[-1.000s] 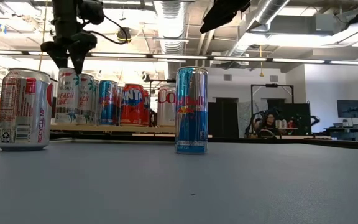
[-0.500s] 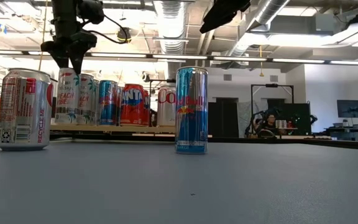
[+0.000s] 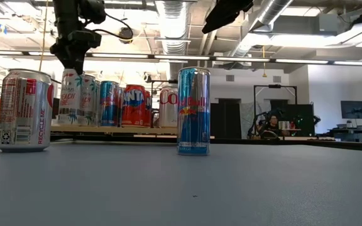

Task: Place canned beverage on shelf
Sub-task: Put the white pink soda can on the shelf aligned with the other white pink soda cans

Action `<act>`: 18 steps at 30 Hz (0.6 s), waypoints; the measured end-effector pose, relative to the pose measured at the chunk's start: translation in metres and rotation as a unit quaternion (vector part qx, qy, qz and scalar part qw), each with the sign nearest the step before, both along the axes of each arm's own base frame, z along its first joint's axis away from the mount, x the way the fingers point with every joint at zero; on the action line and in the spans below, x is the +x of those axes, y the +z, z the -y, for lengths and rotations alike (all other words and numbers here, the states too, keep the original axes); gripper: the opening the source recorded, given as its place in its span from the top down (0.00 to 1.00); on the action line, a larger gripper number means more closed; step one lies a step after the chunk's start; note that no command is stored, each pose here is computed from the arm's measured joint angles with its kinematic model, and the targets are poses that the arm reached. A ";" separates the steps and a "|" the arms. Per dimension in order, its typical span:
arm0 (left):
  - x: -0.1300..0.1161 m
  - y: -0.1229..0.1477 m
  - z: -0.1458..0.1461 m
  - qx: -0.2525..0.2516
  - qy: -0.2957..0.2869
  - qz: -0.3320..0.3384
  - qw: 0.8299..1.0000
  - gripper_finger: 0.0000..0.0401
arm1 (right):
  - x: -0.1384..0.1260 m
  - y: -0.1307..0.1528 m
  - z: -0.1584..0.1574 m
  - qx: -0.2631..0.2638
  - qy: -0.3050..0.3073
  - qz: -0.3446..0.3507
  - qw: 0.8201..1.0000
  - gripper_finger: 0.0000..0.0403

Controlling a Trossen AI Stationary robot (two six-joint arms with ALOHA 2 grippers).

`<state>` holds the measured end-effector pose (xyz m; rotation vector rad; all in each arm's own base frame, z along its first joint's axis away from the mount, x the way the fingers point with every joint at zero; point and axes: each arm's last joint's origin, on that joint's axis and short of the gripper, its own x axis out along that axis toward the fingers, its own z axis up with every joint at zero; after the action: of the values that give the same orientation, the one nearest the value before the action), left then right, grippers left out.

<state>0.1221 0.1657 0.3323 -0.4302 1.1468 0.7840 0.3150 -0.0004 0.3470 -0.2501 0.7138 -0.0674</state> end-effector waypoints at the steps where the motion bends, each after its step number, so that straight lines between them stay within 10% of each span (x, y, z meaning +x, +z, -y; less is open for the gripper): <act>1: 0.000 0.000 0.000 0.000 -0.004 0.000 1.000 0.38 | 0.000 0.000 0.000 0.000 0.000 0.000 1.000 0.17; 18: 0.000 0.000 0.001 0.004 -0.041 -0.014 0.999 0.37 | 0.000 0.000 0.000 0.003 -0.002 0.000 1.000 0.17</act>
<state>0.1219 0.1650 0.3320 -0.3644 1.1800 0.7236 0.3150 -0.0004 0.3470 -0.2429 0.7136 -0.0702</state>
